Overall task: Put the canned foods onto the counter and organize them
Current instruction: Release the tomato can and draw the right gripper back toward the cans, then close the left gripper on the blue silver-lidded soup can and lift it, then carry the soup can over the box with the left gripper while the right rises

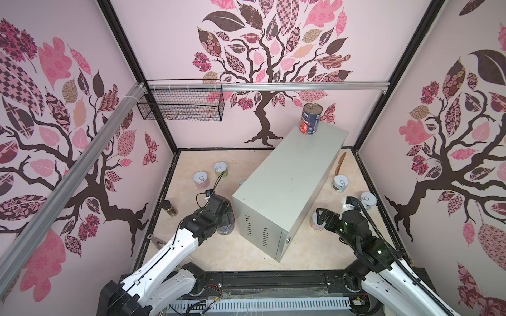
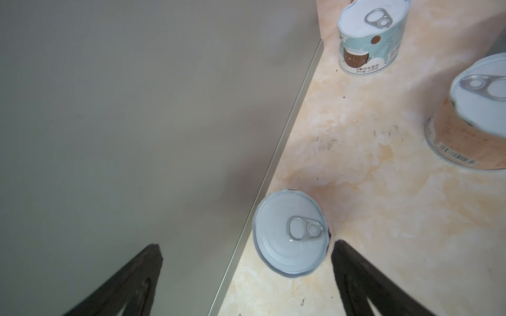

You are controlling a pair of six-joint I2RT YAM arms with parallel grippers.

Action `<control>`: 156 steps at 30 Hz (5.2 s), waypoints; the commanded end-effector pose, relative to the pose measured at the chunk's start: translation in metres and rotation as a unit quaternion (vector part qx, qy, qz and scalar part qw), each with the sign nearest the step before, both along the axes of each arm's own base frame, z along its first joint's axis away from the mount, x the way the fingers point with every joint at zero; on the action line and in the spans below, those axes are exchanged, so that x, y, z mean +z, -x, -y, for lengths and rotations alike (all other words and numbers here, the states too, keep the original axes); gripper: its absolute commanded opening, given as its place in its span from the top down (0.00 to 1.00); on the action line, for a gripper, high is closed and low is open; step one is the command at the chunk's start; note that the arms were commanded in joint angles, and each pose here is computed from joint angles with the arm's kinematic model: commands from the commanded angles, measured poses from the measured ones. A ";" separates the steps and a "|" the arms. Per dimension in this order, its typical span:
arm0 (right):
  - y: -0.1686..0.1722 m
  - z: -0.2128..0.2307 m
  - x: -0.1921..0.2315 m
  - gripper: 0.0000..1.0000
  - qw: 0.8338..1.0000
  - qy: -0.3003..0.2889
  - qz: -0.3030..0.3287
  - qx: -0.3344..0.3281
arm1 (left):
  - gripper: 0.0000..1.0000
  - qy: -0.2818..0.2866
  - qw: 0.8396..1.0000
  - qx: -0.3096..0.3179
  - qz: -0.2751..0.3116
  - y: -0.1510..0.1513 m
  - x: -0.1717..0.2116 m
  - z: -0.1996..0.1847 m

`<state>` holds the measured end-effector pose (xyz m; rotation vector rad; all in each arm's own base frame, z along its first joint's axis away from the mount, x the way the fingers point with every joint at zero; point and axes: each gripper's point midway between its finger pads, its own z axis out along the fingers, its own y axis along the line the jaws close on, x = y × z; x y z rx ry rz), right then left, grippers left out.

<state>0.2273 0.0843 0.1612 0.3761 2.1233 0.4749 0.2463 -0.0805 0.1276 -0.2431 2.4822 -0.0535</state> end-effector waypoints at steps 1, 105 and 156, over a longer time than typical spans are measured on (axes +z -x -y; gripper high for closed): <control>-0.002 0.000 0.001 0.00 1.000 0.017 0.001 -0.005 | 0.02 0.019 1.000 0.004 0.006 -0.007 0.000 0.010; 0.016 -0.053 0.120 0.00 0.976 0.013 0.102 0.193 | 0.41 0.001 0.931 -0.207 0.300 -0.023 0.379 0.062; 0.068 -0.038 0.226 0.00 0.943 0.031 0.211 0.257 | 0.02 0.033 0.852 -0.431 0.296 -0.039 0.371 0.280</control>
